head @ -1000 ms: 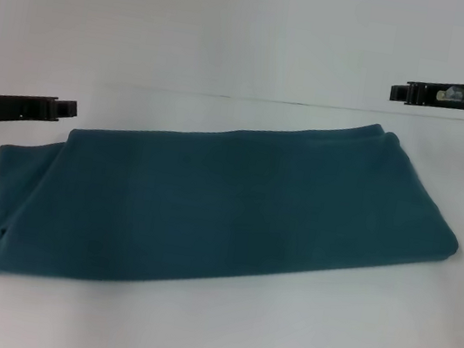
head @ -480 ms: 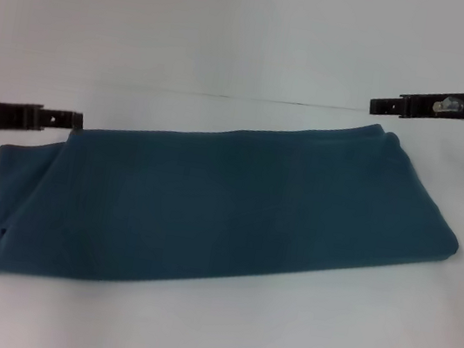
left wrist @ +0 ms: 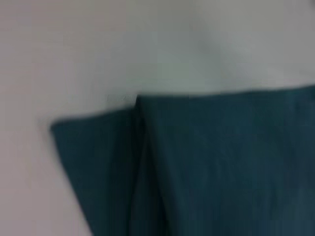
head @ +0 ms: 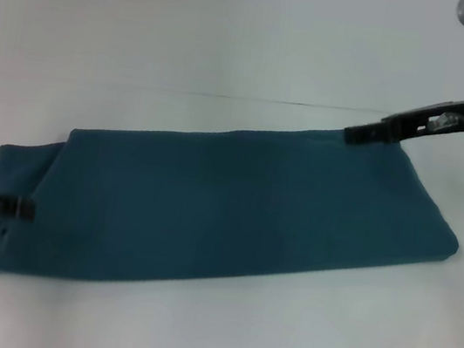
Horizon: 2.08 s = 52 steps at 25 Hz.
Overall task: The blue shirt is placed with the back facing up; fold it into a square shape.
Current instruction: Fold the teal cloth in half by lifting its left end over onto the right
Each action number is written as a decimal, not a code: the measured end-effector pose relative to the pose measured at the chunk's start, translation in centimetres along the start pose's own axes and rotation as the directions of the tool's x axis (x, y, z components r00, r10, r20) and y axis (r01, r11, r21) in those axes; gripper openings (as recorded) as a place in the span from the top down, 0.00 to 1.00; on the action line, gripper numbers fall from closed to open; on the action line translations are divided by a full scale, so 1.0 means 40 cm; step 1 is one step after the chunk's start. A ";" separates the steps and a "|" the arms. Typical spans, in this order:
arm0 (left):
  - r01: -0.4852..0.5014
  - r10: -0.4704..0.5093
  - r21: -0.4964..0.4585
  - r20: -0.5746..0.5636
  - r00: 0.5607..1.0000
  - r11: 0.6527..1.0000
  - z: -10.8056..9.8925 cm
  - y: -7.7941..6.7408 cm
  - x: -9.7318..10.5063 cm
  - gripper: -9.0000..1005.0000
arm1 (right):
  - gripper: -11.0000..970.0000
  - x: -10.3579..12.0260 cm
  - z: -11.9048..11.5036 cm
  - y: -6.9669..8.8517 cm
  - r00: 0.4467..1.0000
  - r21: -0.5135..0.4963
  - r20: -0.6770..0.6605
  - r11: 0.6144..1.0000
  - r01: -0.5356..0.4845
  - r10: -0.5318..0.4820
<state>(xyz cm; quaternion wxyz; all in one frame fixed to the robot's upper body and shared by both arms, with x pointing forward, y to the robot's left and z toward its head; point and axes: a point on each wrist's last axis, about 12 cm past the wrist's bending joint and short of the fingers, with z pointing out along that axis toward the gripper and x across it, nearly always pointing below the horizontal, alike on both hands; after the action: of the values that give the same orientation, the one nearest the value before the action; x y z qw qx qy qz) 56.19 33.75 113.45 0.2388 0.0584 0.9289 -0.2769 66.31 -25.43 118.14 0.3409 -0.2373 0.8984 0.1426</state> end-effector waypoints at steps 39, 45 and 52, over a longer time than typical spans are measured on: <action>0.332 -0.345 -0.101 -0.156 0.926 0.938 0.080 -0.009 0.046 0.14 | 0.05 -0.011 -0.003 0.105 0.959 -0.174 0.008 0.944 0.279 -0.282; 0.382 -0.395 -0.107 -0.146 0.907 0.918 0.085 0.001 0.055 0.15 | 0.05 -0.021 -0.011 0.116 0.946 -0.189 0.031 0.928 0.322 -0.322; 0.402 -0.414 -0.108 -0.127 0.901 0.909 0.092 0.004 0.051 0.16 | 0.05 -0.021 -0.012 0.131 0.925 -0.217 0.029 0.901 0.376 -0.379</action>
<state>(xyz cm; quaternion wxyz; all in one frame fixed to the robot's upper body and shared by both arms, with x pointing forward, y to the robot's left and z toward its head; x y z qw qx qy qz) 55.95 31.85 109.69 0.1087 -0.1268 0.9457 -0.2787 63.86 -20.94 119.54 0.3276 -0.4437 0.8166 0.1702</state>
